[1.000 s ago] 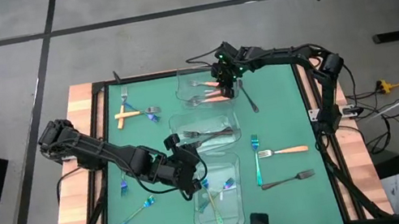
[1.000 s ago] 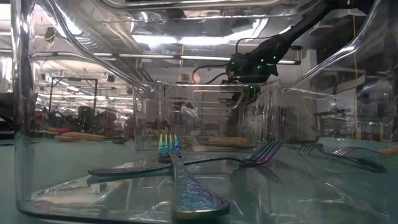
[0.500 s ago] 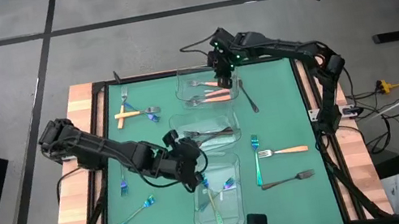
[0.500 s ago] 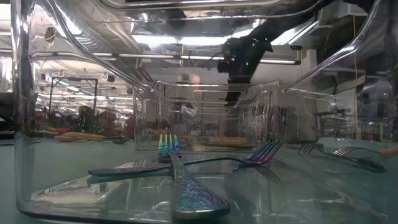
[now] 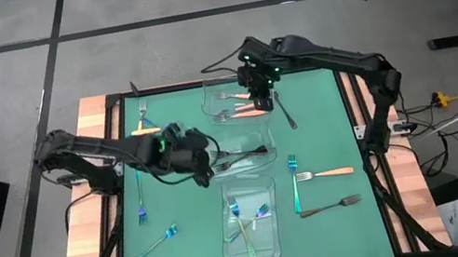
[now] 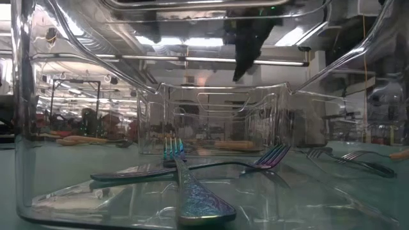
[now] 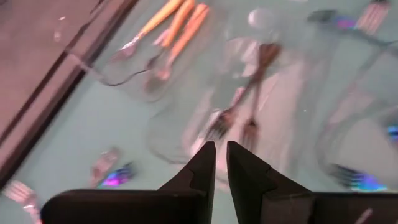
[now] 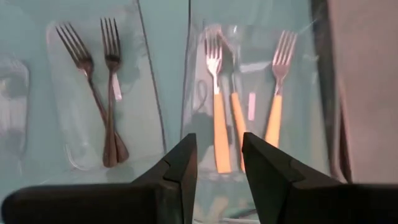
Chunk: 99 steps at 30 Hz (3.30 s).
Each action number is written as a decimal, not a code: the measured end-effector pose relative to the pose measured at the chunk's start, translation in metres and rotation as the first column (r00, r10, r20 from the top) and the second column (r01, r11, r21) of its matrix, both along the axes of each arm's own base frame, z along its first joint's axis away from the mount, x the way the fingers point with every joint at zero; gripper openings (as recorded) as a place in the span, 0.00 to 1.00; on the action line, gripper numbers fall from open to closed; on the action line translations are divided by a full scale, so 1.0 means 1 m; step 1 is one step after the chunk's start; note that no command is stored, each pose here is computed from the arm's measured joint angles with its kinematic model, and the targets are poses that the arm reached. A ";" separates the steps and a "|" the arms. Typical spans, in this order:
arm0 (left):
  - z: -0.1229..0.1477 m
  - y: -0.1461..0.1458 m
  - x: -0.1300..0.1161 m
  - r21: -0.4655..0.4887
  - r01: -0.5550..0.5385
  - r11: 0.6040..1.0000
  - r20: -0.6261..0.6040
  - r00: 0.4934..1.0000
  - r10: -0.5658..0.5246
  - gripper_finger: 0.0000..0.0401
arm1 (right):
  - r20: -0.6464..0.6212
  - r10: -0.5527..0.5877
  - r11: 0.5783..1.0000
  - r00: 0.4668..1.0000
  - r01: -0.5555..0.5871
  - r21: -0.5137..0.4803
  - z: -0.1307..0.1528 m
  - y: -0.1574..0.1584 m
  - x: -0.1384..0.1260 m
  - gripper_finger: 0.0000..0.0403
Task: Sort silverware by color (type)
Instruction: Put the black fork into the middle transparent bin
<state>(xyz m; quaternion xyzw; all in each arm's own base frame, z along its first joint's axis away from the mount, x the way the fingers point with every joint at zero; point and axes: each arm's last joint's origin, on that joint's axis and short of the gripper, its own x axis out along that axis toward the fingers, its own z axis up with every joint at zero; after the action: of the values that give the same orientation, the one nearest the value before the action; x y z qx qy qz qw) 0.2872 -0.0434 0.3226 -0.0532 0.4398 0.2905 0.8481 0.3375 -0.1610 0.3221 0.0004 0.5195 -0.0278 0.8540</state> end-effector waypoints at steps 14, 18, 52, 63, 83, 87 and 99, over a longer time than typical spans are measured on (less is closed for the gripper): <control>0.011 0.054 -0.016 0.006 0.062 0.998 -0.149 0.987 -0.060 0.08 | -0.029 -0.131 0.987 0.991 0.128 -0.094 0.065 0.068 -0.057 0.29; 0.011 0.059 -0.016 0.008 0.052 0.999 -0.152 0.987 -0.050 0.08 | 0.006 -0.202 0.970 0.979 0.201 -0.134 0.080 0.075 -0.082 0.29; 0.012 0.058 -0.011 -0.012 0.061 0.998 -0.088 0.994 -0.062 0.08 | 0.162 -0.630 0.772 0.759 0.634 0.032 -0.139 0.001 -0.131 0.29; 0.012 0.057 -0.010 -0.013 0.067 0.998 -0.089 0.994 -0.068 0.08 | 0.083 -0.670 0.741 0.738 0.672 0.014 -0.177 -0.010 -0.118 0.29; 0.012 0.055 -0.010 -0.035 0.072 0.997 -0.084 0.994 -0.075 0.08 | 0.062 -0.672 0.740 0.738 0.673 0.015 -0.202 -0.017 -0.109 0.29; 0.012 0.055 -0.010 -0.035 0.072 0.997 -0.084 0.994 -0.075 0.08 | 0.060 -0.672 0.740 0.738 0.672 0.015 -0.203 -0.017 -0.109 0.26; 0.012 0.055 -0.010 -0.035 0.072 0.997 -0.084 0.994 -0.075 0.08 | 0.053 -0.671 0.741 0.740 0.671 0.019 -0.203 -0.017 -0.109 0.02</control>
<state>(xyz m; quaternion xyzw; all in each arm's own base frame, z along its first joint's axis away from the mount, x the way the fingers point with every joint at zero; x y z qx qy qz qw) 0.2769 0.0120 0.3346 -0.0382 0.4820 0.2541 0.8377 0.2283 -0.1779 0.1187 0.1874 0.4601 -0.3335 0.8012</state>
